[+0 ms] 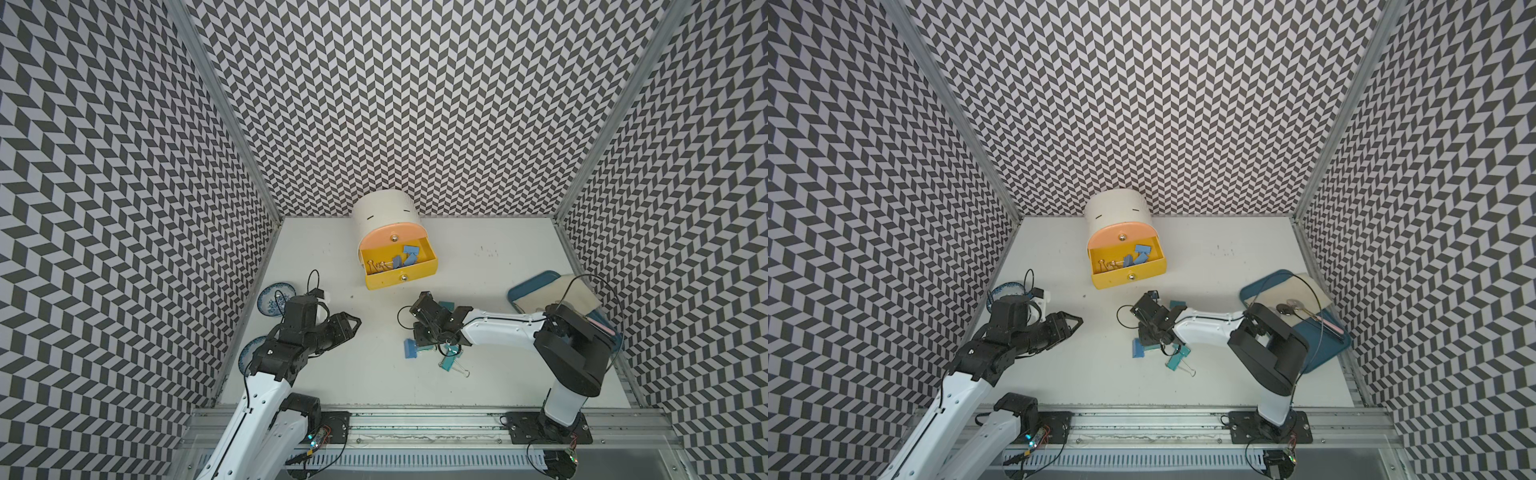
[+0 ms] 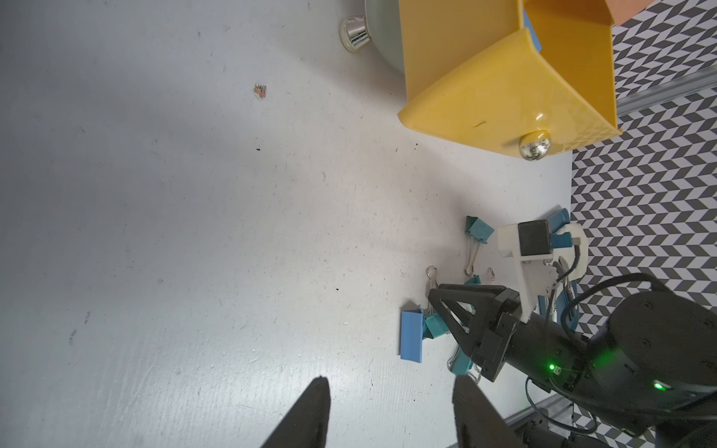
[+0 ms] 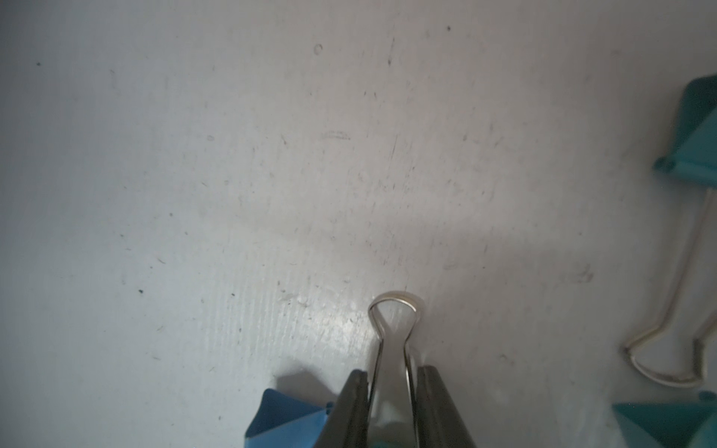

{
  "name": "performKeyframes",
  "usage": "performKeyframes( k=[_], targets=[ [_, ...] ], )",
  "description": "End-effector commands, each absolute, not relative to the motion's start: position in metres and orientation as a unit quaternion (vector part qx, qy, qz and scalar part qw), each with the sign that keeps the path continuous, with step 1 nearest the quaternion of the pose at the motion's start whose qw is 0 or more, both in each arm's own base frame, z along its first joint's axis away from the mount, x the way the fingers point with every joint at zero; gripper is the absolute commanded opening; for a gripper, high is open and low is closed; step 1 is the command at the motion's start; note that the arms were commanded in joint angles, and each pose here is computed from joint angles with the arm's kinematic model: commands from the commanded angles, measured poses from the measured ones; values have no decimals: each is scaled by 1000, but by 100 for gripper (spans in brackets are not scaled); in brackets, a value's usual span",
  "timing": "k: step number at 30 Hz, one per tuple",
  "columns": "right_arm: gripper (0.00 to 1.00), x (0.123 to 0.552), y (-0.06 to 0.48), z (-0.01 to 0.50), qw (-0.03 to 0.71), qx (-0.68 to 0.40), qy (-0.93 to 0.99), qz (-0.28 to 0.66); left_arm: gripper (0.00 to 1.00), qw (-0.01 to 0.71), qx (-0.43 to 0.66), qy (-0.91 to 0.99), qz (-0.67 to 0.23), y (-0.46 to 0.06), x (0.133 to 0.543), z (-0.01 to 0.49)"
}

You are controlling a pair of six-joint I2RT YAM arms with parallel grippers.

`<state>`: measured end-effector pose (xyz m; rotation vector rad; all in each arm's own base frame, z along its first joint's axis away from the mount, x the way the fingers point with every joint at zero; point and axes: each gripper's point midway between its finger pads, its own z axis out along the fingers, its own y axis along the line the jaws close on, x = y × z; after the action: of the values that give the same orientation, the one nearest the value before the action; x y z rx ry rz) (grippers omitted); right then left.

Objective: Put the binder clips in the drawer according to color
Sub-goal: Move the binder clip to the center of the board.

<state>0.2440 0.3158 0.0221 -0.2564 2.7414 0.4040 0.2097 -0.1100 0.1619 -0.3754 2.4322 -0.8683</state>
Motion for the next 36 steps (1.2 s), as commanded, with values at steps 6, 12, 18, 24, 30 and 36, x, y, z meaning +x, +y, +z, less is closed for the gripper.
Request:
performKeyframes(
  k=[6, 12, 18, 24, 30, 36],
  targets=[
    [18, 250, 311, 49, 203, -89, 965, 138, 55, 273, -119, 896, -328, -114, 211, 170],
    [16, 262, 300, 72, 225, -84, 961, 138, 55, 269, -104, 891, -350, -125, 216, 170],
    [23, 259, 290, 69, 211, -97, 962, 146, 55, 252, -89, 893, -362, -145, 213, 162],
    [42, 243, 308, 55, 179, -140, 963, 147, 54, 242, -87, 892, -372, -162, 211, 157],
    [45, 232, 318, 39, 152, -168, 965, 131, 54, 228, -84, 902, -358, -165, 206, 146],
    [42, 230, 314, 22, 143, -177, 970, 86, 54, 229, -87, 901, -359, -164, 204, 145]
  ],
)
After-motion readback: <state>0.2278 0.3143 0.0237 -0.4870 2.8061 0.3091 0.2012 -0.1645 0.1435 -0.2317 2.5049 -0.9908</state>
